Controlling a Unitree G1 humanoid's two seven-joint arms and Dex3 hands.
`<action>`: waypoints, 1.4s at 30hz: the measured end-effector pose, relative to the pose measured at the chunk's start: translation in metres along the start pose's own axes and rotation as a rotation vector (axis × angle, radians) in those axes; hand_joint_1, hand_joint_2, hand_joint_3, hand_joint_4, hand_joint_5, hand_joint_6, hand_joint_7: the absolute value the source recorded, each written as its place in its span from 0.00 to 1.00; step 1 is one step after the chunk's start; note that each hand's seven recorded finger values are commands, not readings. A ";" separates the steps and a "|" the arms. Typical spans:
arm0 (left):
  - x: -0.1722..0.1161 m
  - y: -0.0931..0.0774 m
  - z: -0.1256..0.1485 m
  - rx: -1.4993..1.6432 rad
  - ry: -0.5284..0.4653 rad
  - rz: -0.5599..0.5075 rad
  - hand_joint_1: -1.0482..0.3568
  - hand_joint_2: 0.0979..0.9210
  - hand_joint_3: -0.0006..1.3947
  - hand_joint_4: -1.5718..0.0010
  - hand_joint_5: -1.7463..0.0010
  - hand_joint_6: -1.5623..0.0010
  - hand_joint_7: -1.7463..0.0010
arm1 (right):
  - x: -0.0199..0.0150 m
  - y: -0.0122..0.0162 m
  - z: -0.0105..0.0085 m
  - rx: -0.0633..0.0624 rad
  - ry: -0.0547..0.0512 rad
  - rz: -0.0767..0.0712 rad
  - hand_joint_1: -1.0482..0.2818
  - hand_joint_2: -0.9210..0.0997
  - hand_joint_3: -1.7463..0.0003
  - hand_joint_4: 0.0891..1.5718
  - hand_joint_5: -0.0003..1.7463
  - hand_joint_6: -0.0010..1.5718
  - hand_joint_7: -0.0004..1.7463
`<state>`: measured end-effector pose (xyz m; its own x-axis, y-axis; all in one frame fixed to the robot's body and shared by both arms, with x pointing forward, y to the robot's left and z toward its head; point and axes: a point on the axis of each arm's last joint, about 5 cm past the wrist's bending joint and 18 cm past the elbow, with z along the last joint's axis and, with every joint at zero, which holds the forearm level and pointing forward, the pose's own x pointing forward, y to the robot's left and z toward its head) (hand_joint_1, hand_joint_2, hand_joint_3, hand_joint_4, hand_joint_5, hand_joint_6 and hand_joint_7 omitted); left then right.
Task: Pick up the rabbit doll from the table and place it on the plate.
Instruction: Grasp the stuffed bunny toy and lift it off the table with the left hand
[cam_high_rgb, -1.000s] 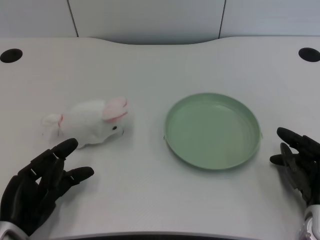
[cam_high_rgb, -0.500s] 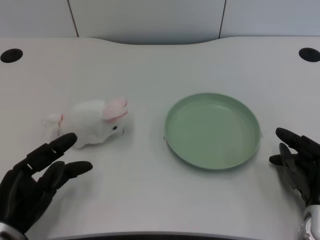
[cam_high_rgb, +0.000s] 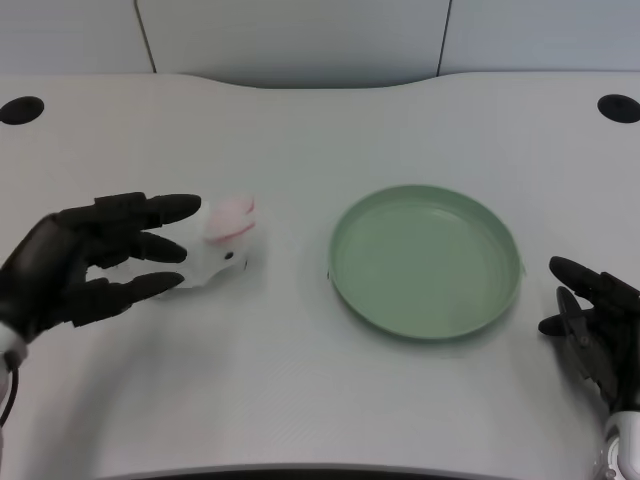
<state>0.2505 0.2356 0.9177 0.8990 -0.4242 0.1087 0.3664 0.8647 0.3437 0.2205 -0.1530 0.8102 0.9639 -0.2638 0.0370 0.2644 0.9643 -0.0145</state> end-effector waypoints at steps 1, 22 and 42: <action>0.006 0.003 0.003 0.075 0.022 -0.034 0.22 1.00 0.03 0.91 0.48 0.68 1.00 | -0.0001 0.0004 0.0000 -0.004 -0.001 0.002 0.53 0.00 0.84 0.44 0.72 0.66 0.01; 0.111 -0.002 0.051 1.017 0.246 -0.305 0.00 0.97 0.02 1.00 1.00 0.99 1.00 | -0.0029 0.0010 -0.0015 0.040 0.009 0.006 0.53 0.00 0.85 0.42 0.72 0.65 0.01; 0.129 -0.040 0.024 1.065 0.540 -0.466 0.00 0.96 0.00 1.00 1.00 1.00 1.00 | -0.0111 -0.0054 -0.0031 0.145 -0.040 0.064 0.55 0.00 0.84 0.39 0.66 0.63 0.01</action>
<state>0.3461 0.1398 0.9401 0.8126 -0.2487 -0.5271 0.5243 -0.0831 0.8475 0.2085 -0.1553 0.8067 0.9758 -0.2035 0.0800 0.1926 0.9731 0.1260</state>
